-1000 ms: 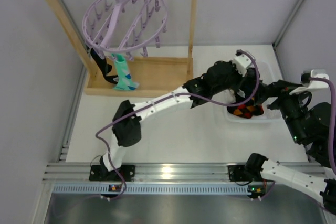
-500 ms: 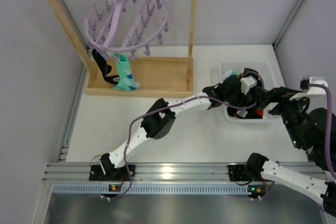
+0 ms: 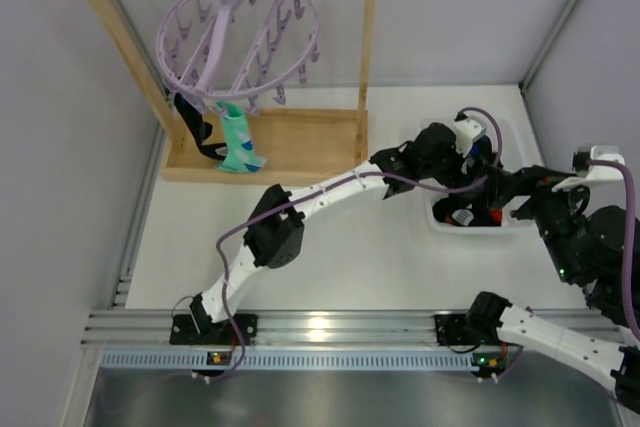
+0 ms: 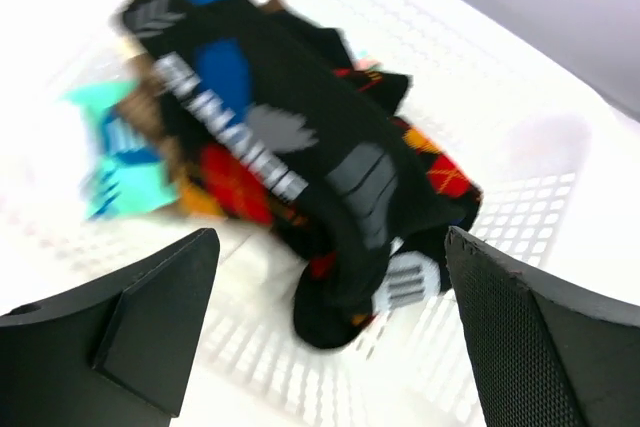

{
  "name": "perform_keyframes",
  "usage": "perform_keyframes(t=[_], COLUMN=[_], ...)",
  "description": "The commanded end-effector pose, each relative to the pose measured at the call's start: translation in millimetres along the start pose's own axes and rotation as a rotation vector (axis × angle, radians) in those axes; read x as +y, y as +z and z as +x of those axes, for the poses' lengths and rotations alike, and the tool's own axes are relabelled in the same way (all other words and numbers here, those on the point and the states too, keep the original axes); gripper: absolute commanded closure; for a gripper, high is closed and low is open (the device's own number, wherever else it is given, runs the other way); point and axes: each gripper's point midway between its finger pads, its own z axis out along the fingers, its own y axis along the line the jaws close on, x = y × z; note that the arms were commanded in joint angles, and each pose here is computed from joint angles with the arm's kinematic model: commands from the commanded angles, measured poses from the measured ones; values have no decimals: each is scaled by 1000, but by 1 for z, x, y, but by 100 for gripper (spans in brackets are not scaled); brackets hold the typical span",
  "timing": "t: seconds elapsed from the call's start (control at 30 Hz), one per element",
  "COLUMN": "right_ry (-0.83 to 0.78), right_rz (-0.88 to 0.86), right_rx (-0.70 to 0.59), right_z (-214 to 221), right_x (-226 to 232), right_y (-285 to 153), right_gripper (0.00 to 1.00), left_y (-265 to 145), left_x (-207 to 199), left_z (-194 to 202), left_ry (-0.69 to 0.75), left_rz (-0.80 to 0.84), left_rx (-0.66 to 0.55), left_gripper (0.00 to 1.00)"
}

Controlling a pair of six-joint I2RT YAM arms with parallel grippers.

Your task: Remove the socks clipped to the hanger

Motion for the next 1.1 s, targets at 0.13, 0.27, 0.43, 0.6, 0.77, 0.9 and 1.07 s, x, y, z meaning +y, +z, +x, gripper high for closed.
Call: perform_keyframes(t=[0.13,0.27,0.43,0.6,0.77,0.9,1.07], right_ry=[16,26,2,-26,-18,-24,-50], right_rz=[5,2,-18,-72,-192,-237,-289], right_rx=[-6,-15,12,47,96,131,142], right_z=[3,6,19,33,46,56,61], right_x=[4,11,35,73,109,124,133], right_y=[4,12,31,59,82,96,97], right_gripper=[17,12,8,7,7,8,8], left_y=[-98,-181,-292,-377,-414,-407,-406], left_x=[43,70,109,130,161,209,267], left_z=[-50,-53,0,47,63,79,89], left_ry=[-36,-39,-111,-199,-162,-254,-285], left_rz=[-320,-534,-817,-1011,-1298,-1375,-1507], left_rx=[-100,-144,-175,-269,-300,-250,-252], left_gripper=[2,2,2,2,2,2,2])
